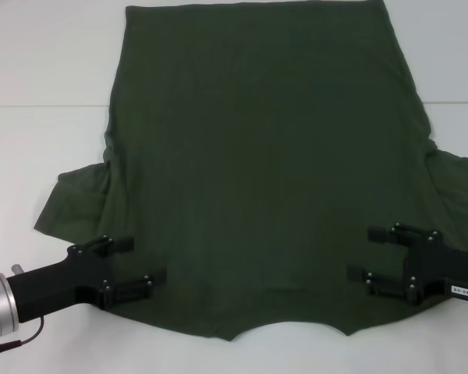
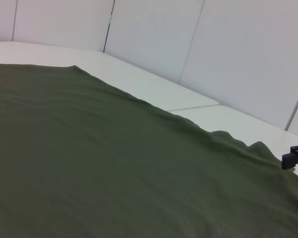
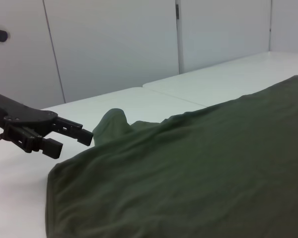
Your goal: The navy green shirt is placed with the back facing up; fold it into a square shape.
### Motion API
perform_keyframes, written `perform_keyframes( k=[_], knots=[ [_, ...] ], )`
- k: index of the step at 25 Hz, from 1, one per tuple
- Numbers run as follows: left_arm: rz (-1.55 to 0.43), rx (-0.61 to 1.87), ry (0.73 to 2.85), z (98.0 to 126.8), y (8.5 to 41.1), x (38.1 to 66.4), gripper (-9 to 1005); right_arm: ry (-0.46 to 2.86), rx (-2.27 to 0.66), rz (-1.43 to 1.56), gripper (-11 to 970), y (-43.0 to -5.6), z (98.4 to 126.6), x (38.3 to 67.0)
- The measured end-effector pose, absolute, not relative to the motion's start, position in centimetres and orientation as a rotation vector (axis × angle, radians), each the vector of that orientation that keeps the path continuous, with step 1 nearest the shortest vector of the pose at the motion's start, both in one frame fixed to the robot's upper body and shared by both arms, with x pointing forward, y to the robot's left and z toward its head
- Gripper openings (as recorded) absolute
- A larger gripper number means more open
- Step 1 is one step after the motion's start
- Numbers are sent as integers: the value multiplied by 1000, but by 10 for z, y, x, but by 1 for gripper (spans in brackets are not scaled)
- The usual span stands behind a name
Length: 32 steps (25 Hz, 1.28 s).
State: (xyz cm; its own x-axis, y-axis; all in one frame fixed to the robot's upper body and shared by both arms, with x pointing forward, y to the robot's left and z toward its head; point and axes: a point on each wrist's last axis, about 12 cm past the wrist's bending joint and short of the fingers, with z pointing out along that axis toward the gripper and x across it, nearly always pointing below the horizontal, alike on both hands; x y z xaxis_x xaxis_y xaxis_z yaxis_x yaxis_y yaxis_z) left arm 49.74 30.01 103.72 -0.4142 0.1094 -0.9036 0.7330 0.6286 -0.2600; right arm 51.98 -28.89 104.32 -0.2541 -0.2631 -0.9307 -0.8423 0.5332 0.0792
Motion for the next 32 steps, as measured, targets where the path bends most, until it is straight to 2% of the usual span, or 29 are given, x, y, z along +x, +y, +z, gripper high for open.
perform_keyframes(
  k=[11, 19, 24, 32],
  knots=[
    [-835, 644, 1901, 1036, 299, 497, 935, 1789, -928, 740, 826, -288, 1042, 519],
    [-873, 427, 1995, 1040, 309, 510, 934, 1789, -929, 751, 826, -285, 1042, 520],
    [-875, 151, 1975, 1058, 337, 529, 934, 1796, -932, 746, 825, -285, 1041, 521],
    [-661, 51, 2034, 1061, 357, 555, 934, 1806, -944, 764, 825, -280, 1038, 520]
  ],
)
